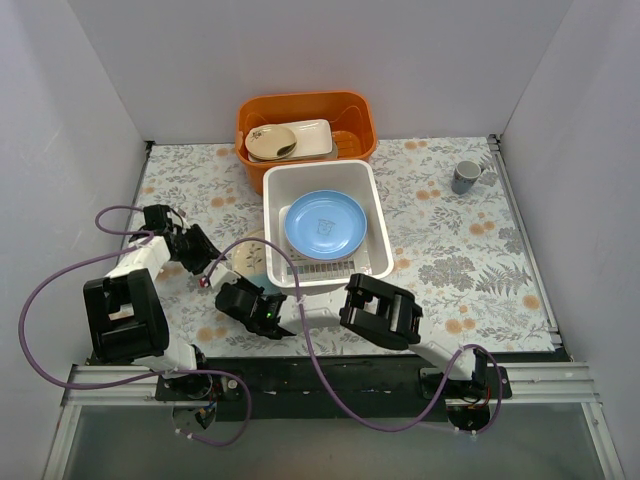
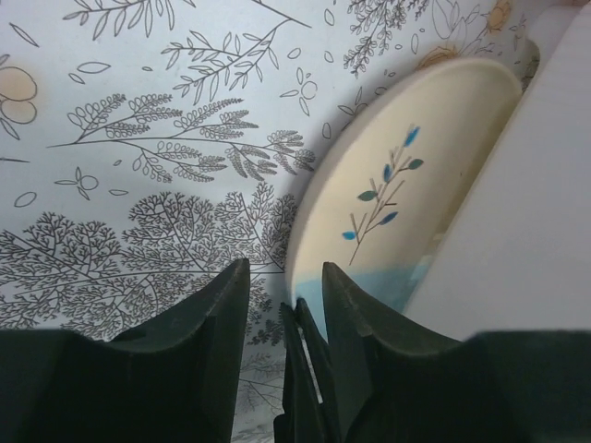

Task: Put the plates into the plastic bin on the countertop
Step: Pick up the plate at the center of the board.

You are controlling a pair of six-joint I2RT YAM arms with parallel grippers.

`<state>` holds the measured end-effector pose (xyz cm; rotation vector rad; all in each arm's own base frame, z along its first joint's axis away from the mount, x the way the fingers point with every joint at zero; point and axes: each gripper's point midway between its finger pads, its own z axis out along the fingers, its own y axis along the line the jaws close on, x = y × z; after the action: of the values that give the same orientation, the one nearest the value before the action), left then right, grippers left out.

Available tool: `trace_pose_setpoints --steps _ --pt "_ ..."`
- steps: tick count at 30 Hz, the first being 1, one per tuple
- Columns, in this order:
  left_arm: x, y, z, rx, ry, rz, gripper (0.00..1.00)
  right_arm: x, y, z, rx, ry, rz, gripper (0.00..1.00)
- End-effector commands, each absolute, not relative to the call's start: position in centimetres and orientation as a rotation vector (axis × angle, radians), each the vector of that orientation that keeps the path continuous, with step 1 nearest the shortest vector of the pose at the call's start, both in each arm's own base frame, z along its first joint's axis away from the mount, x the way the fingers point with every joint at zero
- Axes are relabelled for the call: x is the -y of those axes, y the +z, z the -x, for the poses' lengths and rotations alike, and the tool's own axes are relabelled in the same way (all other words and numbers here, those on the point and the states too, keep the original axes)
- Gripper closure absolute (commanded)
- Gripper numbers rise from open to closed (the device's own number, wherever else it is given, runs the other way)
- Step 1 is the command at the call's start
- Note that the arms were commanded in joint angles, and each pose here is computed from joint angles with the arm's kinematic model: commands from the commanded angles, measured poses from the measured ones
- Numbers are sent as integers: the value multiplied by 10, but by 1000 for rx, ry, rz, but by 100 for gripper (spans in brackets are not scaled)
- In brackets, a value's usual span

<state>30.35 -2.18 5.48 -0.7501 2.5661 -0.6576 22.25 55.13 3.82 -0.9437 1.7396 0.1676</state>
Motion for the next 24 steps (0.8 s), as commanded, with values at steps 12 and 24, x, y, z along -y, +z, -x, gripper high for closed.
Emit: trace_pose_setpoints --steps 12,24 --pt "28 60 -308 -2543 -729 698 60 -559 59 -219 -1721 229 967 99" --pt "50 44 -292 -2602 -916 723 59 -576 117 -210 -1645 359 984 99"
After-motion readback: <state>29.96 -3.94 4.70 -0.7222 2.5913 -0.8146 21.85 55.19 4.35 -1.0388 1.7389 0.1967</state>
